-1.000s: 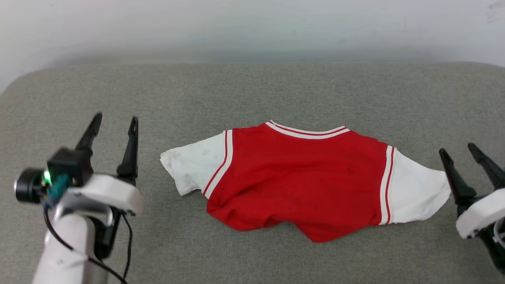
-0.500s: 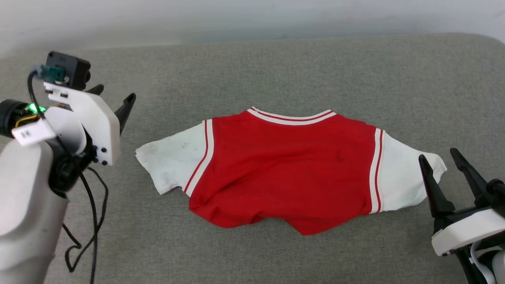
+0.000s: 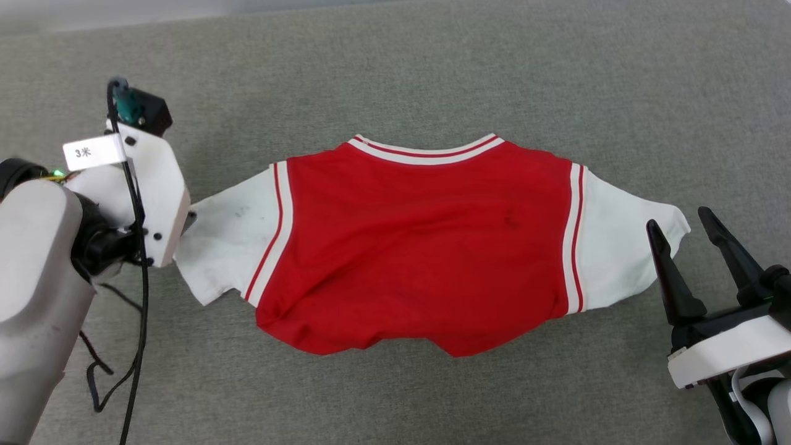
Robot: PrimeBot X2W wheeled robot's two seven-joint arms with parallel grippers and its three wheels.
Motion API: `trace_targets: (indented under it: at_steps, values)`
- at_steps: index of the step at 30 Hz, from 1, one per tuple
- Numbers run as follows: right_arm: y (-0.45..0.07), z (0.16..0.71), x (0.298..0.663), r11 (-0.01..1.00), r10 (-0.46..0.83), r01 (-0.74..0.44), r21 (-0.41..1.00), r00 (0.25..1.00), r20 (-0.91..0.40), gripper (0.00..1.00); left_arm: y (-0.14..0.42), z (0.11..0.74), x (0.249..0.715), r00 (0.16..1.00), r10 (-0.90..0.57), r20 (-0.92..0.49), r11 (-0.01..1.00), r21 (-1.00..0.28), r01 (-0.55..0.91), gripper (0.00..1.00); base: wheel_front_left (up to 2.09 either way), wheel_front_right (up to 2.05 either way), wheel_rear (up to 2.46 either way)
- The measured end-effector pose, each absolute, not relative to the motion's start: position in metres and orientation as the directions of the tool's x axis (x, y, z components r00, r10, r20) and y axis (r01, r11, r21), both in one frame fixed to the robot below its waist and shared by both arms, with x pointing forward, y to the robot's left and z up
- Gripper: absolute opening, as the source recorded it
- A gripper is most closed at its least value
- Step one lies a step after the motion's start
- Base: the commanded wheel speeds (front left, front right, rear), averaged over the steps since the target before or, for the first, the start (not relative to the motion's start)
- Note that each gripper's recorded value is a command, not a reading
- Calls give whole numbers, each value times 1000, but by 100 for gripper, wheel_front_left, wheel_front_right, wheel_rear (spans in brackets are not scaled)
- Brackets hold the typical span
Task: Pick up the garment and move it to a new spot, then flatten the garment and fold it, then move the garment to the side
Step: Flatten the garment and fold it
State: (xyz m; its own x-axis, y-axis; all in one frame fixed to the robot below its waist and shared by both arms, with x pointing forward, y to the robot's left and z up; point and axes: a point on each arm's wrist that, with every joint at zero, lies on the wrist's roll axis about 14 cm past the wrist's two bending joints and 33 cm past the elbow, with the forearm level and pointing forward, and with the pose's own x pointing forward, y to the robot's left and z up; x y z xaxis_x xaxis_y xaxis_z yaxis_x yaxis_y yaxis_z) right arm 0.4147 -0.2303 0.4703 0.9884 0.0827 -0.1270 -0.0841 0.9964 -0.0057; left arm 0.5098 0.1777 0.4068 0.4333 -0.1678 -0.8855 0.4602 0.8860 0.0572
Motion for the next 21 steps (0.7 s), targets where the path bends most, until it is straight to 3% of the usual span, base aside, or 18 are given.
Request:
trace_targets:
  at_steps: [7, 14, 15, 16, 21]
  values:
    - [-241, 464, 416, 998, 57, -60, -19, 988, -143, 100, 185, 372, 496, 282, -109, -953, 869, 46, 492, 100, 0, 0, 0]
    - [-245, 462, 417, 999, 47, -50, -18, 988, -145, 100, 188, 364, 490, 232, -97, -968, 856, 37, 516, 97, 0, 0, 0]
    - [-245, 462, 418, 999, 48, -51, -18, 989, -143, 100, 188, 364, 488, 229, -100, -968, 856, 34, 516, 18, 0, 0, 0]
    - [-245, 463, 419, 999, 49, -52, -17, 989, -140, 100, 187, 364, 488, 228, -104, -968, 856, 30, 516, 0, 0, 0, 0]
    - [-246, 471, 421, 998, 52, -54, -17, 992, -116, 100, 186, 369, 487, 276, -140, -951, 867, 17, 499, 0, 0, 0, 0]
